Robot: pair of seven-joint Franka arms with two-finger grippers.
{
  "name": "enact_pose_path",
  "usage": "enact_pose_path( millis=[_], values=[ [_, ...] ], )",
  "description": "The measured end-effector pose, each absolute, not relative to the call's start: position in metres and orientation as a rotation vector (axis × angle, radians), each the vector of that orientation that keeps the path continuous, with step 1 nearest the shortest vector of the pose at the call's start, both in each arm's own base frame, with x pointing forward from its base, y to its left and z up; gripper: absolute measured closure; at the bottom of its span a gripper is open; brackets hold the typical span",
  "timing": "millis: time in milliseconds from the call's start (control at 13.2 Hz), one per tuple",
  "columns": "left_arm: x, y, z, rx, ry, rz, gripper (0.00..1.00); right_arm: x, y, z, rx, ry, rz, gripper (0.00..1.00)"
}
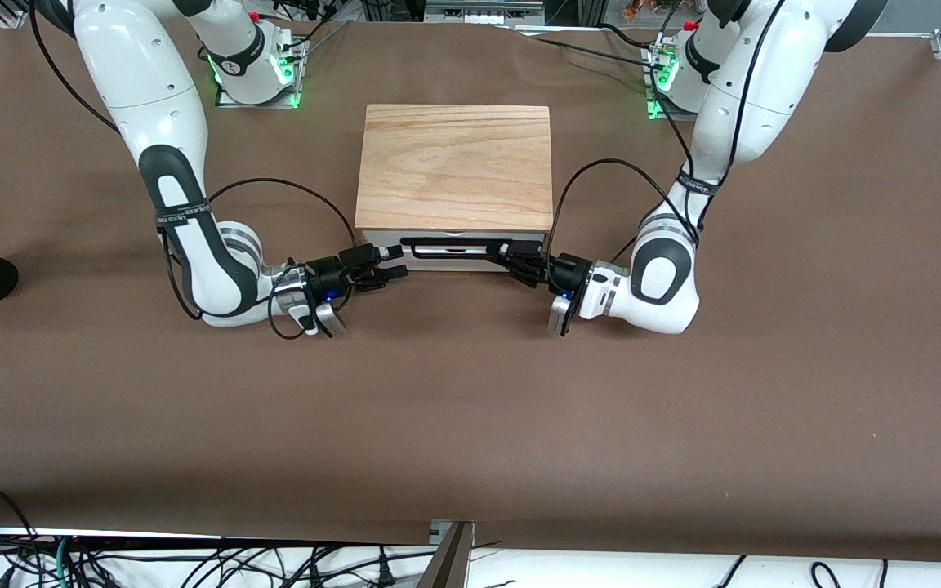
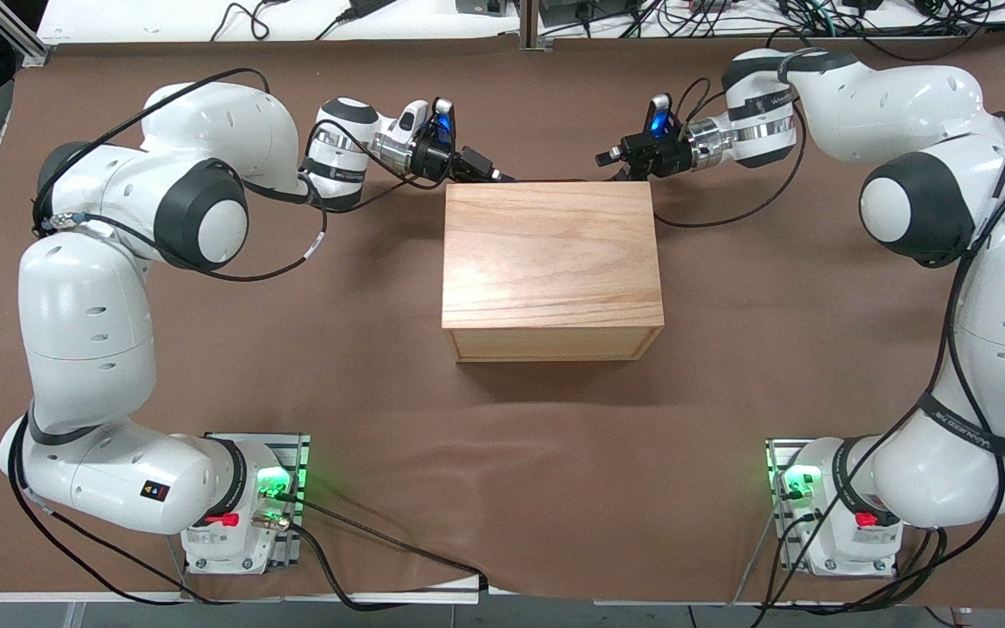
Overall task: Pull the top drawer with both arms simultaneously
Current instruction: 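Close the left gripper and the right gripper on the black handle, then pull the handle outward from the box with both grippers together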
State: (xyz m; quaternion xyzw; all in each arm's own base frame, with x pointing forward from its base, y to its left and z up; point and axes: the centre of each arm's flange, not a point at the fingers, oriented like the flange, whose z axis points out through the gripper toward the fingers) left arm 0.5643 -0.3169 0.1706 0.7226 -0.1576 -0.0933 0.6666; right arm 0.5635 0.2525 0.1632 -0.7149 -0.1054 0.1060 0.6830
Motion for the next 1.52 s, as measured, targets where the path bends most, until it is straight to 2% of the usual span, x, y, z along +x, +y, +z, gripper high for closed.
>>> enact_pose_path(
  millis=[152, 303, 379, 683, 834, 1290, 1517],
  values=[
    [0.565, -0.315, 0.167, 1.632, -0.348, -0.211, 0.81, 0.557, 0.26, 0.161, -1.588, -0.23, 0.251, 0.0],
    [0.565, -0.315, 0.167, 1.63, -0.348, -0.212, 0.81, 0.555, 0.264, 0.161, -1.578, -0.223, 0.251, 0.04],
    [0.565, -0.315, 0.167, 1.63, -0.347, -0.212, 0.81, 0.555, 0.264, 0.161, -1.577, -0.222, 0.25, 0.12],
    [0.565, -0.315, 0.167, 1.629, -0.347, -0.213, 0.81, 0.555, 0.264, 0.161, -1.576, -0.221, 0.249, 0.61],
    [0.565, -0.314, 0.167, 1.628, -0.347, -0.214, 0.81, 0.554, 0.263, 0.156, -1.592, -0.214, 0.243, 0.8],
    [0.566, -0.314, 0.167, 1.629, -0.339, -0.217, 0.81, 0.556, 0.263, 0.156, -1.589, -0.227, 0.214, 0.82],
    [0.577, -0.313, 0.168, 1.635, -0.319, -0.221, 0.81, 0.568, 0.264, 0.156, -1.593, -0.223, 0.21, 0.82]
  ],
)
